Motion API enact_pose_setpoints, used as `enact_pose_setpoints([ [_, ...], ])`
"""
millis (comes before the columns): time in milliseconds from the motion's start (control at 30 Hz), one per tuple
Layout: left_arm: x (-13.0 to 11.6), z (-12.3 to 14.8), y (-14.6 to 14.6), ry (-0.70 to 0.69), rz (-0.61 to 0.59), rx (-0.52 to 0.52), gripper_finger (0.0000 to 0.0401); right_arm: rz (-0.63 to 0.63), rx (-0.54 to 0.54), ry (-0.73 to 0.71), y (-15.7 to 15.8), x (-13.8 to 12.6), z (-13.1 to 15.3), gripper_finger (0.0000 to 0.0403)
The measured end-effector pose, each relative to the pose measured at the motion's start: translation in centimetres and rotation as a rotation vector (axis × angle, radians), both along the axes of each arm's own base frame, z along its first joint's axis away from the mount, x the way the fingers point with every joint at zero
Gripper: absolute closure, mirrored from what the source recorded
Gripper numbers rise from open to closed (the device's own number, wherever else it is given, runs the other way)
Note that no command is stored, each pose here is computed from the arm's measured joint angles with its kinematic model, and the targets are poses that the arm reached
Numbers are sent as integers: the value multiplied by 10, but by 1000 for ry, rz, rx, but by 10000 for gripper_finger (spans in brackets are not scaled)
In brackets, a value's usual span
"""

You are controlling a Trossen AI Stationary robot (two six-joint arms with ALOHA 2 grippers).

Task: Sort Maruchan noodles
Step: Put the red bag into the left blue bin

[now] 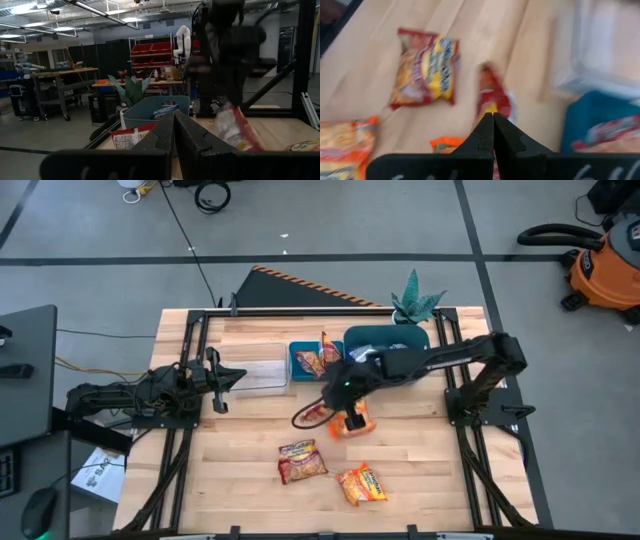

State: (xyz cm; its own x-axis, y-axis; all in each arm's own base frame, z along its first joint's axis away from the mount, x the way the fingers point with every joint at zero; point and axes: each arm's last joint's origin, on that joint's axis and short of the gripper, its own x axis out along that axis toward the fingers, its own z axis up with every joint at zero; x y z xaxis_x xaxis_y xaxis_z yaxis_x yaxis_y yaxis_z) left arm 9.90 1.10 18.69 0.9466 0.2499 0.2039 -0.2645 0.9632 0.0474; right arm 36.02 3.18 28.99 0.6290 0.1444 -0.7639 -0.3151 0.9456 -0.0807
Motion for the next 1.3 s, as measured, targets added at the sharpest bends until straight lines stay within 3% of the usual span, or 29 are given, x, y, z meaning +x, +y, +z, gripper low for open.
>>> enact_pose_setpoints([
  [333,0,0,0,0,0,0,383,-24,-205,-288,-20,9,29,401],
  [600,0,0,0,0,0,0,383,-192,-316,-418,-79,18,39,400],
  [767,0,0,0,0,0,0,383,-262,-201,-413,-127,13,33,399],
  [900,0,0,0,0,0,0,383,-282,-78,-345,-154,18,8,399],
  [1133,0,0,0,0,0,0,383,-364,18,-247,-174,28,-29,398],
  [1300,0,0,0,0,0,0,383,-390,41,-199,-178,28,-39,398],
])
